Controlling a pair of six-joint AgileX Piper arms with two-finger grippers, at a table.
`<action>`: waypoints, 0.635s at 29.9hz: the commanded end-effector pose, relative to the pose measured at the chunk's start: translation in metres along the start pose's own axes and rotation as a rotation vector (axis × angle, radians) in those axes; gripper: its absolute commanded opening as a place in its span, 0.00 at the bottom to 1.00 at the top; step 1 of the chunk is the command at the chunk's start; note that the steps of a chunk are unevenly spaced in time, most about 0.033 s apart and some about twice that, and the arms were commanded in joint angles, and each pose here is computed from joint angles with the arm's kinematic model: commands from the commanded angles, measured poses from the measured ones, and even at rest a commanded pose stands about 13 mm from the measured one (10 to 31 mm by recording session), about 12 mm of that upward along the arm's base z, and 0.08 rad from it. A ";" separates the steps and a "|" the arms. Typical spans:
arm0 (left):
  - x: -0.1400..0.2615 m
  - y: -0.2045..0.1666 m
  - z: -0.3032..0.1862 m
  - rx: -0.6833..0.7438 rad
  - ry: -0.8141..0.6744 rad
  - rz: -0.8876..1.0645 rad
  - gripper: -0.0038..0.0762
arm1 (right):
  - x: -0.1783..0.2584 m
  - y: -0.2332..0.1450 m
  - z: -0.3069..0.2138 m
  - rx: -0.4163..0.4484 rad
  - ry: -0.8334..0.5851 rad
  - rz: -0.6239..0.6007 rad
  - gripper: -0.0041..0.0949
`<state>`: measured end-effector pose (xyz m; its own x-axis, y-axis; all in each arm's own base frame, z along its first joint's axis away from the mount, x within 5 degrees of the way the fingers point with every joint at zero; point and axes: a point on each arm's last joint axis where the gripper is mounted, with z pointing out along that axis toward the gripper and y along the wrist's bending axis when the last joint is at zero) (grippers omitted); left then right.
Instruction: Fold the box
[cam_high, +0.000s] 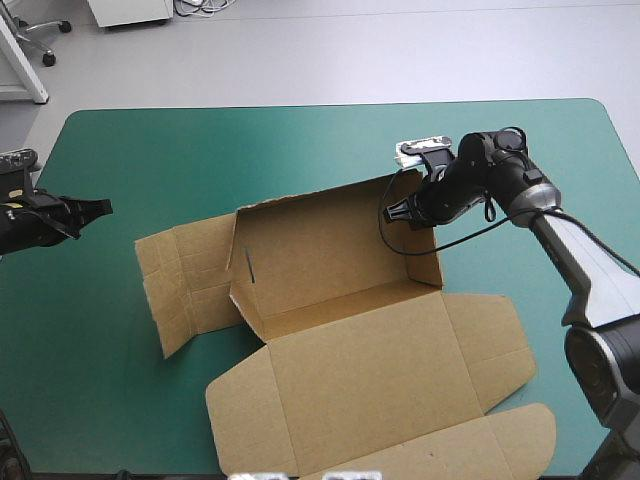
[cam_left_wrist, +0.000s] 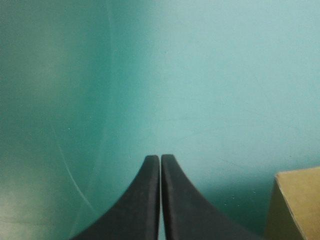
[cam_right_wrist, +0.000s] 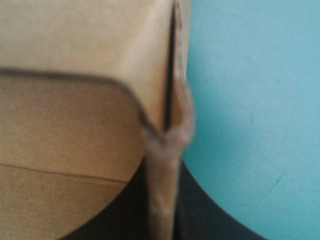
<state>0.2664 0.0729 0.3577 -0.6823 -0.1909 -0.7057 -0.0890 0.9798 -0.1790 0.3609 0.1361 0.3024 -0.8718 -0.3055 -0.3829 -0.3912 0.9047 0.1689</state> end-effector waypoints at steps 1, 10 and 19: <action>-0.012 -0.006 -0.014 0.012 -0.098 -0.008 0.05 | -0.005 0.006 0.003 -0.063 0.035 0.030 0.03; -0.012 -0.006 -0.014 0.016 -0.097 -0.011 0.05 | -0.023 -0.002 0.021 -0.016 -0.071 0.025 0.03; -0.012 -0.007 -0.014 0.029 -0.103 0.000 0.05 | -0.038 0.002 0.010 -0.036 -0.258 -0.053 0.03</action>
<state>0.2669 0.0713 0.3585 -0.6785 -0.1837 -0.7113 -0.0697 0.9800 -0.1866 0.3968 0.1499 0.2693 -0.8468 -0.2987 -0.4401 -0.4083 0.8953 0.1781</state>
